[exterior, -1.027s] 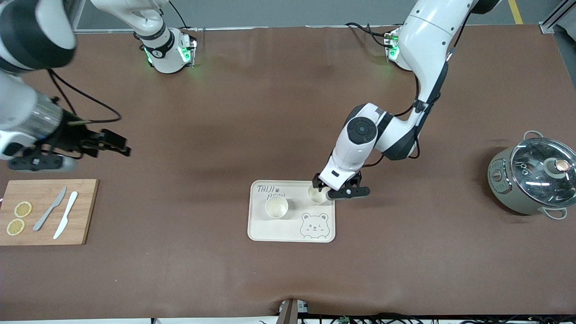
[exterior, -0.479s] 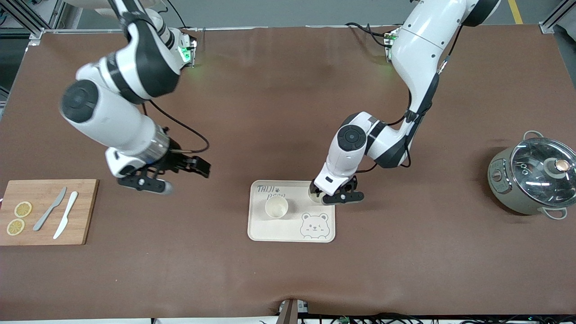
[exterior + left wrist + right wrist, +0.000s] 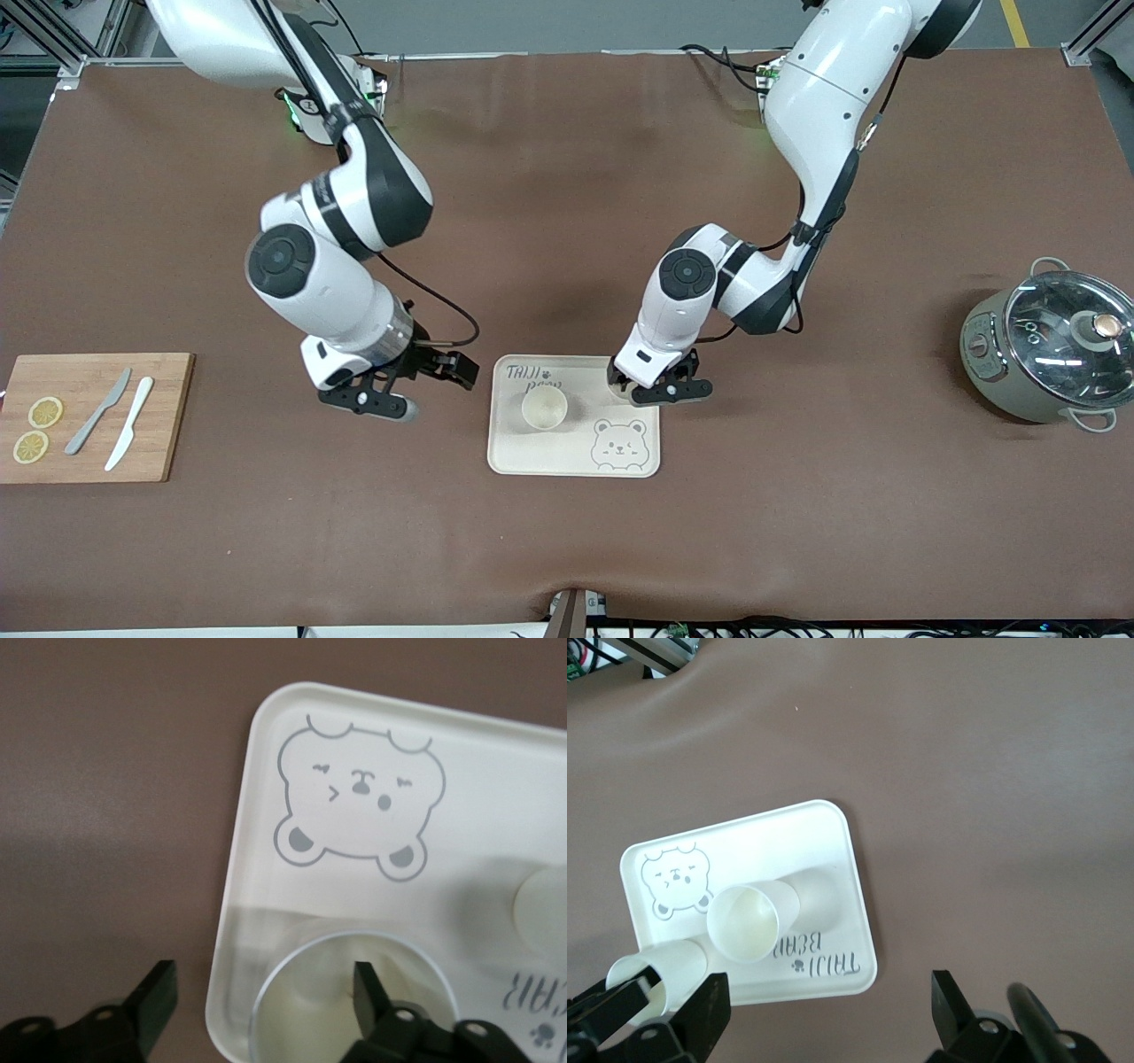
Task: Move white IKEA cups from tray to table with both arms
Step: 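Grasp the cup with the left gripper while the right gripper reaches the tray, then lift the cup with the left gripper while the right gripper grasps the other cup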
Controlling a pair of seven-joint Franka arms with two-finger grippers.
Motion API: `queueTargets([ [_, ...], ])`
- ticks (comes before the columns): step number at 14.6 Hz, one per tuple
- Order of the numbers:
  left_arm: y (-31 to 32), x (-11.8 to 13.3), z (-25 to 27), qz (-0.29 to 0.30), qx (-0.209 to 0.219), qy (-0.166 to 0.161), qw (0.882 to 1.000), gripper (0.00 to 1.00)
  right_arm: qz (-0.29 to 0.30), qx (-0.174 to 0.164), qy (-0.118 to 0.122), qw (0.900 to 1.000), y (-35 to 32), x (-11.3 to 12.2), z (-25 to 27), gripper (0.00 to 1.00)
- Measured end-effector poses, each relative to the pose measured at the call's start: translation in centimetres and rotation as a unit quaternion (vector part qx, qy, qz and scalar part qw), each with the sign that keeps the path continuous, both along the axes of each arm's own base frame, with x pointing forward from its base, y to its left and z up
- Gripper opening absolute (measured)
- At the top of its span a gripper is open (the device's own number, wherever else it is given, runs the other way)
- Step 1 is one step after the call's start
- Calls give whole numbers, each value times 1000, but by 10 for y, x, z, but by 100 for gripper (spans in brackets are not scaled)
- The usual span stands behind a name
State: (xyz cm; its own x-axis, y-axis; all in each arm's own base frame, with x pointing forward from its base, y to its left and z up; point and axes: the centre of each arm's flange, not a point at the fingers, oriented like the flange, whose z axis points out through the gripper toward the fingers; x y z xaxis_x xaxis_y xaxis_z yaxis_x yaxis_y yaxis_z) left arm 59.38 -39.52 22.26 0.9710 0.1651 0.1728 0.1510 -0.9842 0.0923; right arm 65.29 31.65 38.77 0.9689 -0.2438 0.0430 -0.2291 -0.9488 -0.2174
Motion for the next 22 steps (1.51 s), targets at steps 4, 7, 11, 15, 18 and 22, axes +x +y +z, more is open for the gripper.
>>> queueTargets([
  [4,-4,-1,0,2,7,-9,1000,37,0,-14,11,1000,12,5,-45,100],
  [7,-5,-2,-2,2,7,-8,1000,10,10,-16,14,1000,35,3,-69,100],
  [11,-4,-2,-2,2,7,-8,1000,4,11,-19,4,1000,65,-5,-100,100],
  [15,1,-1,17,10,42,19,999,4,16,-28,2,999,69,-5,-114,100],
  [18,10,-5,83,19,53,12,998,4,18,-28,-6,999,73,-6,-118,100],
  [22,63,-22,161,25,63,-5,998,4,16,-29,-16,999,84,-10,-121,100],
])
